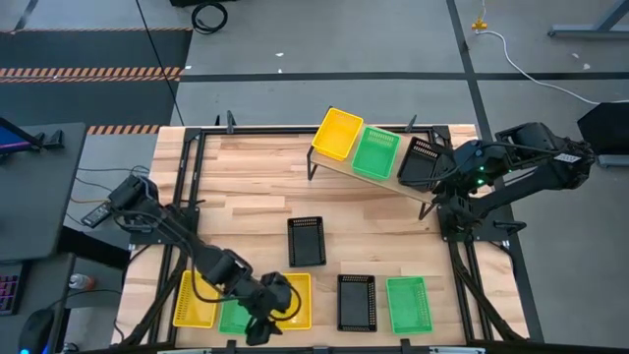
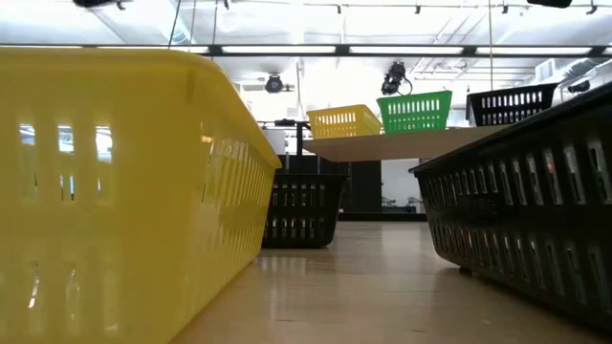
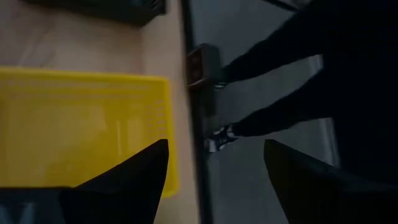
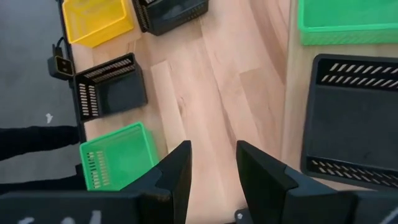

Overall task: Stack baskets on shelf by color
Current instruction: Stack the right yellow bin on the yellow bin

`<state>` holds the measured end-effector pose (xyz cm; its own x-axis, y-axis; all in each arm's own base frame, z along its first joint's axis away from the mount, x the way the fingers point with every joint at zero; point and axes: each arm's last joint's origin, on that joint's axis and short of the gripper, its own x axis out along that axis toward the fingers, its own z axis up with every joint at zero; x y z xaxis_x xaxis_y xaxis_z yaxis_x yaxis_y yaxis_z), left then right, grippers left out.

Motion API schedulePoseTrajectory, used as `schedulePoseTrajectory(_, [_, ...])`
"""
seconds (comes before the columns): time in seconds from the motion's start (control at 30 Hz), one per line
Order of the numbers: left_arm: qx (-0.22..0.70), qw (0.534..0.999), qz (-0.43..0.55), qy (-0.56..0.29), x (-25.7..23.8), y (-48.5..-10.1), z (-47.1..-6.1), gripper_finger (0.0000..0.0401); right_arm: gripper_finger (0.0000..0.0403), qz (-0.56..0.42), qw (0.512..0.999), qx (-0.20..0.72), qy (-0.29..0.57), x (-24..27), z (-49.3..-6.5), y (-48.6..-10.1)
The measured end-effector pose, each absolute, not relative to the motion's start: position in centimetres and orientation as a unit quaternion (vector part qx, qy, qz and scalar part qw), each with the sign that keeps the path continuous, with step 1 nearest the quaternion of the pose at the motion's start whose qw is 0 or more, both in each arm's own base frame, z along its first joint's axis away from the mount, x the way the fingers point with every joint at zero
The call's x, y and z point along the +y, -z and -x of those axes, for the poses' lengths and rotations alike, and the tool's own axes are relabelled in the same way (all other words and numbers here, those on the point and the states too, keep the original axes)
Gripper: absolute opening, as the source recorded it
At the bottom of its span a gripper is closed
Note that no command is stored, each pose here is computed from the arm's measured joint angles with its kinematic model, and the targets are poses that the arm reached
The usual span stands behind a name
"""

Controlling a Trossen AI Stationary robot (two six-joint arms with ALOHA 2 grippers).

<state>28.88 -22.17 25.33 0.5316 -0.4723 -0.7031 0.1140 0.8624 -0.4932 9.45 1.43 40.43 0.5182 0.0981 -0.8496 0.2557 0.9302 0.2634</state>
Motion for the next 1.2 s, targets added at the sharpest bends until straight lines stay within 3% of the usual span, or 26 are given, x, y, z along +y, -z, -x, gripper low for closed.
schedulePoseTrajectory(0.7, [0.547,0.814,0.144,0.132,-24.8,-15.7,-30.6,0.0261,0.0133,-0.184,0.843,0.502,0.055,1.4,-9.2,-40.3])
schedulePoseTrajectory(0.83, [0.555,0.806,0.164,0.125,-24.2,-15.5,-31.2,0.0205,0.0133,-0.195,0.839,0.508,0.035,1.5,-9.2,-40.3])
schedulePoseTrajectory(1.1, [0.53,0.813,0.197,0.136,-23.4,-17.9,-33.5,0.0022,0.0133,-0.223,0.824,0.521,0.007,1.7,-9.0,-40.3])
schedulePoseTrajectory(1.2, [0.516,0.821,0.2,0.141,-23.2,-19.1,-34.3,0.0015,0.0132,-0.236,0.818,0.525,-0.005,1.9,-9.0,-40.3])
